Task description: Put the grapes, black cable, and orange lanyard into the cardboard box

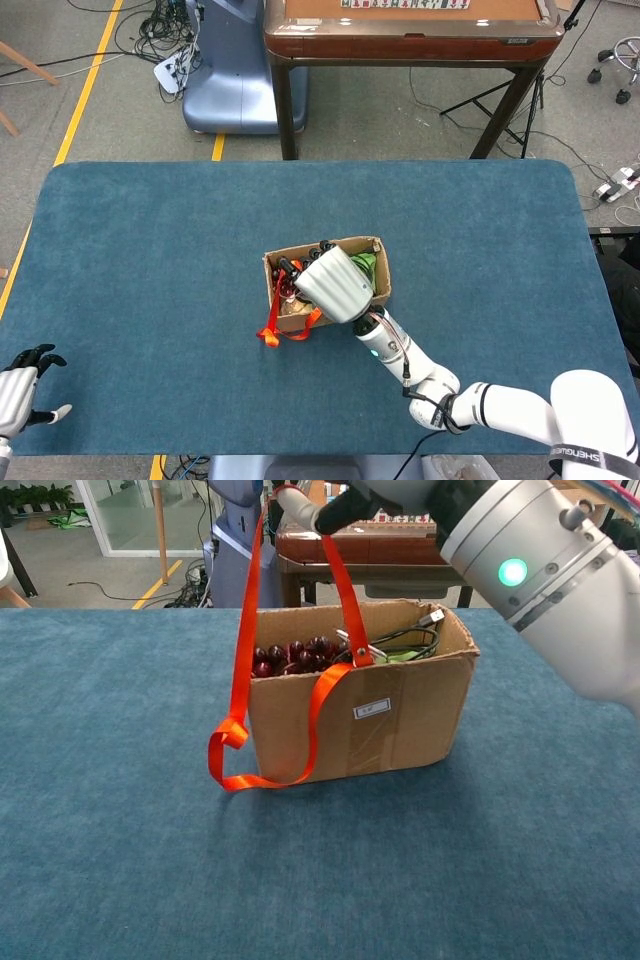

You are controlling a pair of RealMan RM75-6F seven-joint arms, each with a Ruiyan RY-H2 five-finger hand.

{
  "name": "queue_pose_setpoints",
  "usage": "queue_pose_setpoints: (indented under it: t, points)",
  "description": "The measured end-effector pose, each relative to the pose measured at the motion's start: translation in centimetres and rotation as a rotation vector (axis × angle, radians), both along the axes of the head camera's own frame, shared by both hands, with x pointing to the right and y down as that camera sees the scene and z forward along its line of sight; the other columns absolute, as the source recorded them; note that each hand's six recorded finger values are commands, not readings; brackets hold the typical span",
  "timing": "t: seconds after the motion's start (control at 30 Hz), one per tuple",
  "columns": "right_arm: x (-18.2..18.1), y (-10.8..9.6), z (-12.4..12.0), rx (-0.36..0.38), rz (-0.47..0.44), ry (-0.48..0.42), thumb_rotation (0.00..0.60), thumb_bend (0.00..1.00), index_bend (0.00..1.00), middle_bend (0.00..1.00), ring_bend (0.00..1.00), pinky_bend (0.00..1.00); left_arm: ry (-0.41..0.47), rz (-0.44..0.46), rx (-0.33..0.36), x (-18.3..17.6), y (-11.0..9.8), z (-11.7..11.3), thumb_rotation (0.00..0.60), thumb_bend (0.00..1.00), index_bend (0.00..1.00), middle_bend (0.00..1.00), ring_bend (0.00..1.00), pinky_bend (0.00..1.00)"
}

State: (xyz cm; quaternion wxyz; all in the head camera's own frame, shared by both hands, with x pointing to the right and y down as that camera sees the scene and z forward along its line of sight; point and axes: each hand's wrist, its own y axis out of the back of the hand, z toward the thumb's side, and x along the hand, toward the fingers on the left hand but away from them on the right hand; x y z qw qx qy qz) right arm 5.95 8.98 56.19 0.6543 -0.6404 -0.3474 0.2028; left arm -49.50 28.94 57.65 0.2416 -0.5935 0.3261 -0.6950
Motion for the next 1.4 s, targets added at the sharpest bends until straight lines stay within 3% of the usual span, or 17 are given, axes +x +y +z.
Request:
queue_pose_setpoints:
  t: [0.23,0.7,1.03,1.17,1.27,1.4]
  points:
    - [1.3,-1.4,1.5,-0.117,0.095,0.021,0.6,0.47,0.6,0.99,0.98,1.0,0.001,-0.001,0.0,0.1,0.0,0.0,0.6,0.01,0.34,0.17,0.16,0.36]
    - [6.1,-4.7,6.9,-0.437,0.362,0.139,0.6,0.48,0.61,0.98,0.98,1.0,0.001,0.0,-0.003,0.1,0.0,0.1,0.6,0.01,0.34,0.17,0.16,0.36]
    - [9.6,-4.8,10.1,-0.548,0.403,0.281,0.6,0.47,0.61,0.97,0.96,1.0,0.0,-0.001,-0.01,0.1,0.1,0.2,0.6,0.01,0.34,0.17,0.16,0.36]
    - [10.1,-4.7,10.4,-0.564,0.393,0.298,0.6,0.34,0.5,0.96,0.95,1.0,0.001,0.0,-0.013,0.1,0.1,0.3,0.6,0.01,0.34,0.17,0.16,0.36]
    - [10.0,-4.6,10.2,-0.574,0.385,0.278,0.6,0.14,0.34,0.95,0.95,1.0,0.001,-0.001,-0.013,0.1,0.1,0.3,0.6,0.01,0.34,0.17,0.16,0.36]
    - [9.6,-4.5,9.4,-0.577,0.362,0.239,0.6,0.02,0.23,0.95,0.95,1.0,0.001,0.0,-0.014,0.1,0.1,0.4,0.6,0.01,0.34,0.17,0.16,0.36]
